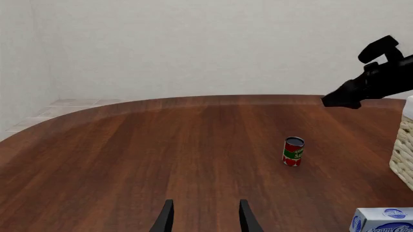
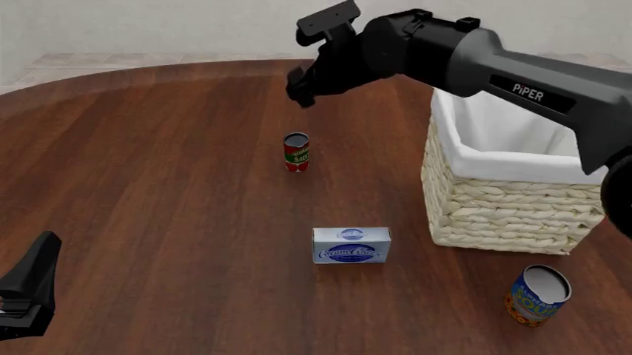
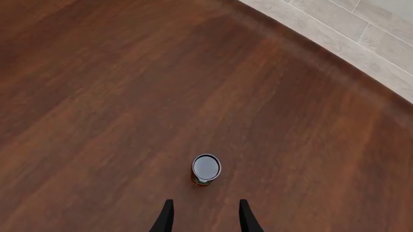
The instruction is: Pick up the tomato sauce, and put it in the basket.
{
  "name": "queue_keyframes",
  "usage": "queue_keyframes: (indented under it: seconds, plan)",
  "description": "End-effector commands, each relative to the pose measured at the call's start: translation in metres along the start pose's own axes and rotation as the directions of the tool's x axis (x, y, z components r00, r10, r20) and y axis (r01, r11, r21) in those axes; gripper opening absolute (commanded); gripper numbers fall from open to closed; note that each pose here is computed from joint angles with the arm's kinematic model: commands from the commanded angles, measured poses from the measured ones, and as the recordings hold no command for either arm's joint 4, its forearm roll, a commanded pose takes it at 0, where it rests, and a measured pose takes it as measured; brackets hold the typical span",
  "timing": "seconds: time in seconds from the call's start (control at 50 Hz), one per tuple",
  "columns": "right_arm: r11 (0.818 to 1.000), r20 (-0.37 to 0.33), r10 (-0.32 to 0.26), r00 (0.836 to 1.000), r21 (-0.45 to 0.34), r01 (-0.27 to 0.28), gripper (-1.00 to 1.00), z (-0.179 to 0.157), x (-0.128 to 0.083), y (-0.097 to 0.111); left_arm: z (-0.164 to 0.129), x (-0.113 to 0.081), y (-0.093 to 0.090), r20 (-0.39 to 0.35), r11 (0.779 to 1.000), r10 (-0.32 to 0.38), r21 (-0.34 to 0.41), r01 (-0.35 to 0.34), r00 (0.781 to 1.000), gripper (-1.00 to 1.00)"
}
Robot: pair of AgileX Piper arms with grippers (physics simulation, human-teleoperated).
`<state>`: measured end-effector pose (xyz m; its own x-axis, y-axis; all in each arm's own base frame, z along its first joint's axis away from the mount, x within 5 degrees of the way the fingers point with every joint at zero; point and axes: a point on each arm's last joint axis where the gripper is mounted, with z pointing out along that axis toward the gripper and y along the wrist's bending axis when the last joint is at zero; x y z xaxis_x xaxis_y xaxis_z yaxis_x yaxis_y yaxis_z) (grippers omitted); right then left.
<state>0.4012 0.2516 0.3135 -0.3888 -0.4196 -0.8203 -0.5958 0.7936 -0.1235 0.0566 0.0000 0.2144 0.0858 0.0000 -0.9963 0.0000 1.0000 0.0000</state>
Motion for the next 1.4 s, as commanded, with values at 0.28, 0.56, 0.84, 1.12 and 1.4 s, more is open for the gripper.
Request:
queue_keyframes:
  seconds: [0.28,0.56,0.84,1.12,1.4]
  plan:
    - [0.999,-0.051,0.037,0.998,0.000,-0.037,1.00,0.048,0.017,-0.001,0.000,0.000,0.000,0.000,1.000,0.000,0.000,0.000,1.000,1.00]
    - [0.999,-0.074,0.042,0.996,0.001,-0.042,1.00,0.067,0.025,-0.002,0.000,0.000,0.000,0.000,1.000,0.000,0.000,0.000,1.000,1.00]
    - [0.999,-0.102,0.041,0.994,0.000,-0.041,1.00,0.083,0.033,-0.003,0.000,0.000,0.000,0.000,1.000,0.000,0.000,0.000,1.000,1.00]
    - [0.999,-0.124,0.045,0.991,-0.008,-0.047,1.00,0.095,0.042,0.003,0.000,0.000,0.000,0.000,1.000,0.000,0.000,0.000,1.000,1.00]
    - [0.999,-0.130,0.046,0.990,-0.007,-0.047,1.00,0.103,0.045,0.002,0.000,0.000,0.000,0.000,1.000,0.000,0.000,0.000,1.000,1.00]
